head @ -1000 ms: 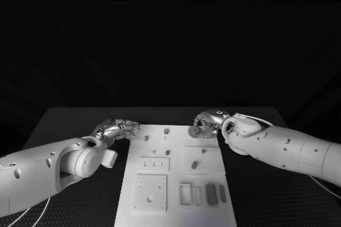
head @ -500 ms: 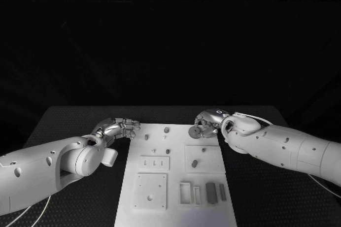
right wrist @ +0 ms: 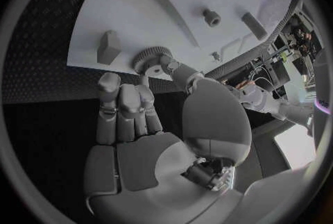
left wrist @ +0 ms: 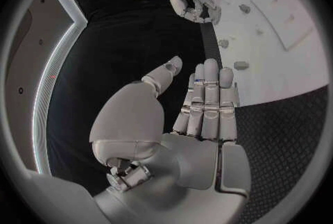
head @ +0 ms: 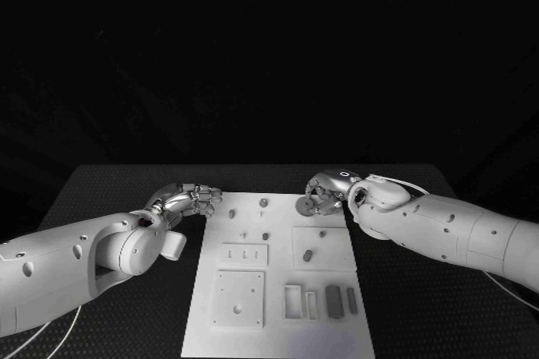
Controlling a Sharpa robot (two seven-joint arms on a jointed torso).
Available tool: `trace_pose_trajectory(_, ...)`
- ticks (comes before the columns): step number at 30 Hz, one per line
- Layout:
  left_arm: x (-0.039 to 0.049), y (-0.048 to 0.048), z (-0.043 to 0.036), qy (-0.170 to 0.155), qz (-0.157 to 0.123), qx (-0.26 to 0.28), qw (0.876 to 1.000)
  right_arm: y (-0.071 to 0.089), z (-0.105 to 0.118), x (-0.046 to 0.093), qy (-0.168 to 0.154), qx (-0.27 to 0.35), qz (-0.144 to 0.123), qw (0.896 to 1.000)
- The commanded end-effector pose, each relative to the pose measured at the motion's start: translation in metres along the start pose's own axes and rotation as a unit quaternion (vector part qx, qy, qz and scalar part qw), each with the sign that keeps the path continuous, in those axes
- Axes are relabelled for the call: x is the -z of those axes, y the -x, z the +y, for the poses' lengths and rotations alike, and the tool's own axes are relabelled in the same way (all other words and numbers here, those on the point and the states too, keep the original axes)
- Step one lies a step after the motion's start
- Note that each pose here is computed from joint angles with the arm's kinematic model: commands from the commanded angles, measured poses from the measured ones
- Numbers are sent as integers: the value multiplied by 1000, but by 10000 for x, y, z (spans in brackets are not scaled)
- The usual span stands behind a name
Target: Assemble the parts on the task board
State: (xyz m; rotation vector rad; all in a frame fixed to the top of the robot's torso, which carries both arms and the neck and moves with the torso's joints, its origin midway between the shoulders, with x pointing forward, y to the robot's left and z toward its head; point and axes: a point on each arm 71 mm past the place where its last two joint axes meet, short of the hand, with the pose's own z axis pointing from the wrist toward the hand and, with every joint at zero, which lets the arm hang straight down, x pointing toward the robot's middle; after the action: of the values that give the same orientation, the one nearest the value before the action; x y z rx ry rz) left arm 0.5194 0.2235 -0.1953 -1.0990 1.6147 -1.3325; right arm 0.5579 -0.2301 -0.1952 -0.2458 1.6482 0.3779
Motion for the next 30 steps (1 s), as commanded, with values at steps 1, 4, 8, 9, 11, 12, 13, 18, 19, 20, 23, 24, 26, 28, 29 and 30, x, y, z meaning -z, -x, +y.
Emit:
trace_pose_trajectory(1, 2, -20, -12, -3, 7, 1, 1000, -87, 5, 11, 0, 3, 27, 1000)
trace_pose_trajectory(4, 1, -18, -12, -3, 7, 1, 1000, -95, 6, 8, 0, 4, 27, 1000)
trace_pose_trajectory(8, 1, -21, -12, -3, 8, 1, 1000, -103, 11, 9, 0, 8, 28, 1000)
trace_pose_trajectory(9, 2, -21, -12, -3, 8, 1, 1000, -105, 15, 7, 0, 9, 28, 1000)
trace_pose_trajectory(11, 0, -21, -12, -3, 8, 1, 1000, -111, 27, 4, 1, 10, 29, 1000)
trace_pose_trajectory(12, 0, -21, -12, -3, 8, 1, 1000, -117, 32, 3, 1, 10, 30, 1000)
trace_pose_trajectory(13, 1, -21, -12, -3, 8, 1, 1000, -120, 37, 3, 1, 10, 30, 999)
trace_pose_trajectory(18, 3, -18, -12, -3, 7, 0, 1000, -126, 47, 1, 1, 10, 30, 1000)
trace_pose_trajectory(19, 2, -18, -12, -3, 7, 0, 1000, -127, 47, 0, 1, 10, 30, 1000)
trace_pose_trajectory(20, 3, -18, -13, -3, 7, 0, 1000, -128, 45, 0, 1, 10, 30, 999)
trace_pose_trajectory(23, 3, -17, -13, -3, 7, 0, 1000, -130, 41, 0, 0, 11, 31, 999)
trace_pose_trajectory(24, 3, -15, -13, -3, 7, 0, 1000, -131, 41, -1, -1, 11, 31, 999)
trace_pose_trajectory(26, 4, -14, -13, -3, 7, 0, 1000, -134, 39, -1, -1, 11, 32, 999)
trace_pose_trajectory(28, 4, -14, -14, -3, 7, 0, 1000, -137, 39, -3, -1, 11, 32, 999)
trace_pose_trajectory(29, 4, -14, -14, -3, 7, 0, 1000, -139, 39, -3, -2, 11, 34, 999)
trace_pose_trajectory(30, 4, -14, -14, -3, 7, 0, 1000, -144, 39, -4, -2, 12, 36, 999)
